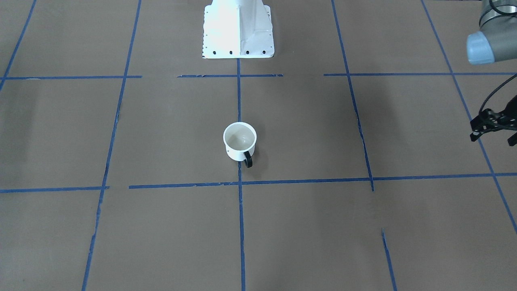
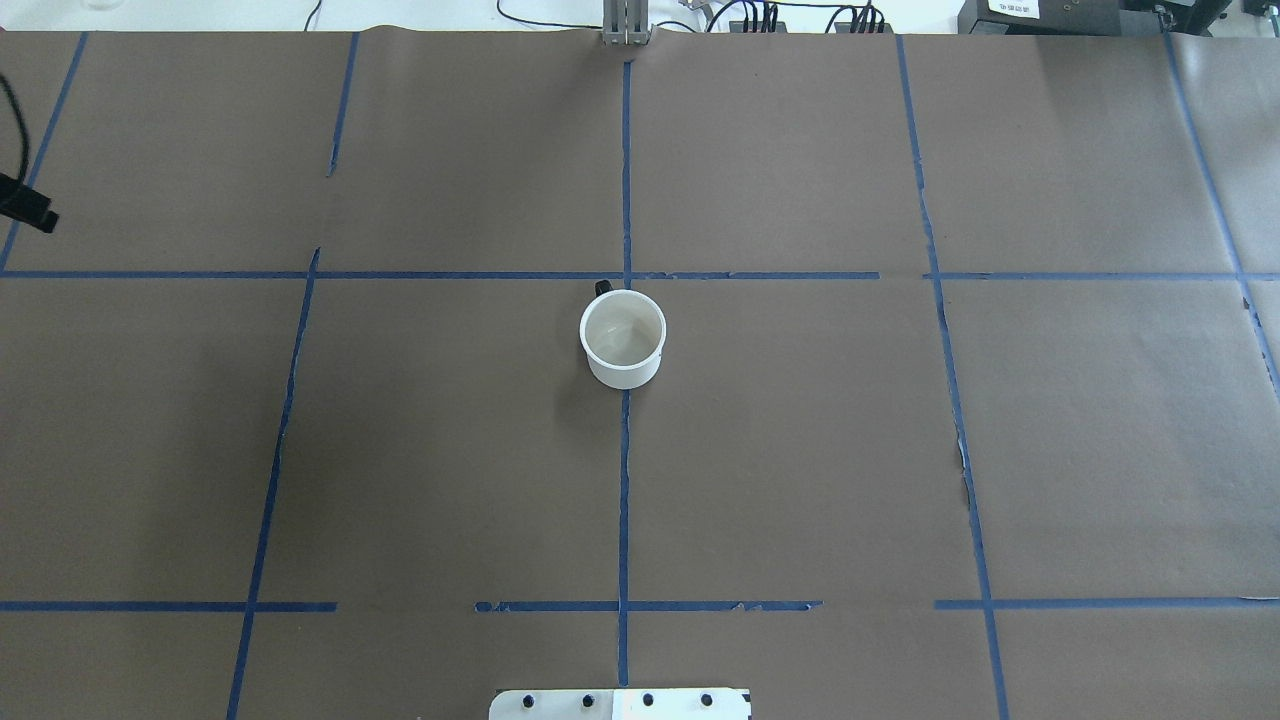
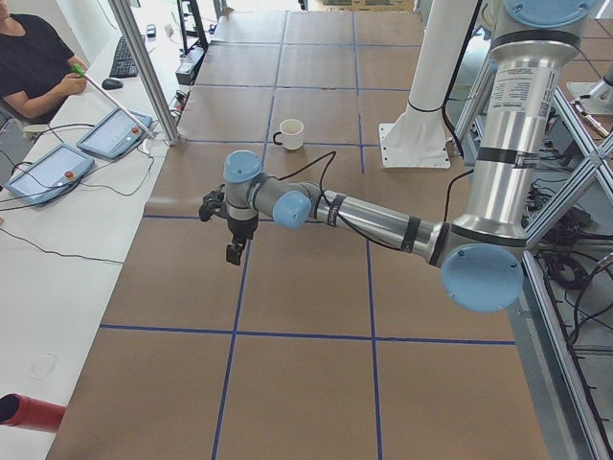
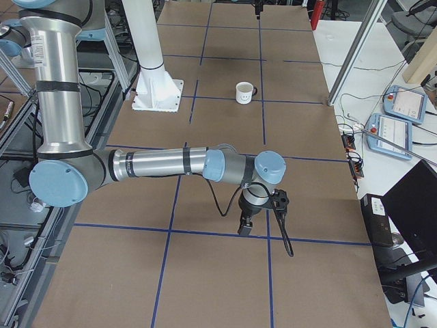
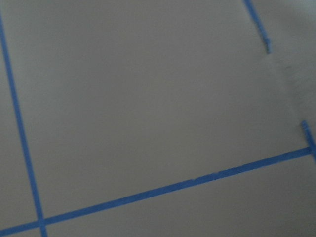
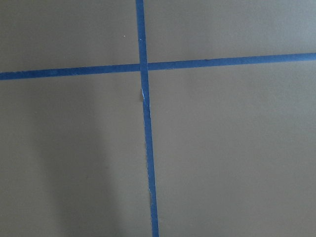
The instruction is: Flip mug
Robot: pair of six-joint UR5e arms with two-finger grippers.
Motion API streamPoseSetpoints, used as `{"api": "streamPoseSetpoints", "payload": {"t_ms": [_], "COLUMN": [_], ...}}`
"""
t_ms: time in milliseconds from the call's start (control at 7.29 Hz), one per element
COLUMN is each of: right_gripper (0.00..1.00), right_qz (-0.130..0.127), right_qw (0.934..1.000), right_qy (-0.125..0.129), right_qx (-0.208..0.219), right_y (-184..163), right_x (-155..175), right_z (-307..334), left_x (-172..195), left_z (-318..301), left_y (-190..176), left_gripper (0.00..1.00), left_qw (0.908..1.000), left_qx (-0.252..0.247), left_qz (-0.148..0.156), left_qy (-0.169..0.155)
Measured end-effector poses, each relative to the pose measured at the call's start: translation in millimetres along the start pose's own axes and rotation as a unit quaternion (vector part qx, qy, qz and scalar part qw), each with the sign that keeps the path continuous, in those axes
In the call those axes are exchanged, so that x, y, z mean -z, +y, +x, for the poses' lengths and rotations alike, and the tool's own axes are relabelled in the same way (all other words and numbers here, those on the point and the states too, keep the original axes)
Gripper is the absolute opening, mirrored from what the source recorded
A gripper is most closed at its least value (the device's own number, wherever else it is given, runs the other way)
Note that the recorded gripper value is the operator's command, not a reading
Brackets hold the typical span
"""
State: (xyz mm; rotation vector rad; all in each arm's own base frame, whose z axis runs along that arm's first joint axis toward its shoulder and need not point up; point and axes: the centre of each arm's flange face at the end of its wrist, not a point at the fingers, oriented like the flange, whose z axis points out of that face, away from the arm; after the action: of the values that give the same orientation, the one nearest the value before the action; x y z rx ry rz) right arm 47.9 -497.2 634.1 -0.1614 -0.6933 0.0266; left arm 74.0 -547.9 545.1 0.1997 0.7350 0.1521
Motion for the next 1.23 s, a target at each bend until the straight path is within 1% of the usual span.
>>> {"api": "streamPoseSetpoints", "payload": {"t_ms": [137, 274, 411, 685, 960, 1234], "right_gripper": [1.0, 1.0, 1.0, 1.0, 1.0, 1.0], "right_qz": [0.0, 0.0, 0.0, 0.0, 0.001, 0.0], "right_qw": [1.0, 1.0, 1.0, 1.0, 1.0, 1.0], "right_qy": [0.0, 0.0, 0.0, 0.0, 0.0, 0.0], "right_qx": [0.0, 0.0, 0.0, 0.0, 0.0, 0.0], "right_y": [-0.1, -0.2, -0.3, -0.3, -0.2, -0.2], "right_x": [0.1, 0.2, 0.3, 0.5, 0.6, 0.3], "right_z": [-0.1, -0.2, -0.2, -0.5, -0.5, -0.2], "left_x": [-0.3, 1.1, 1.3, 5.5, 11.5, 7.5], "left_z": [-43.1, -78.2, -100.5, -122.6, -137.6, -146.2], "left_y": [17.2, 29.2, 36.2, 43.6, 51.4, 67.4], "left_gripper": [1.0, 1.0, 1.0, 1.0, 1.0, 1.0], "left_qw": [0.9999, 0.9998, 0.9995, 0.9981, 0.9978, 0.9973], "left_qx": [0.008, 0.013, 0.02, 0.045, 0.043, 0.045], "left_qz": [-0.011, -0.016, -0.023, -0.042, -0.05, -0.059], "left_qy": [0.008, 0.007, 0.005, 0.002, 0.002, 0.003]}}
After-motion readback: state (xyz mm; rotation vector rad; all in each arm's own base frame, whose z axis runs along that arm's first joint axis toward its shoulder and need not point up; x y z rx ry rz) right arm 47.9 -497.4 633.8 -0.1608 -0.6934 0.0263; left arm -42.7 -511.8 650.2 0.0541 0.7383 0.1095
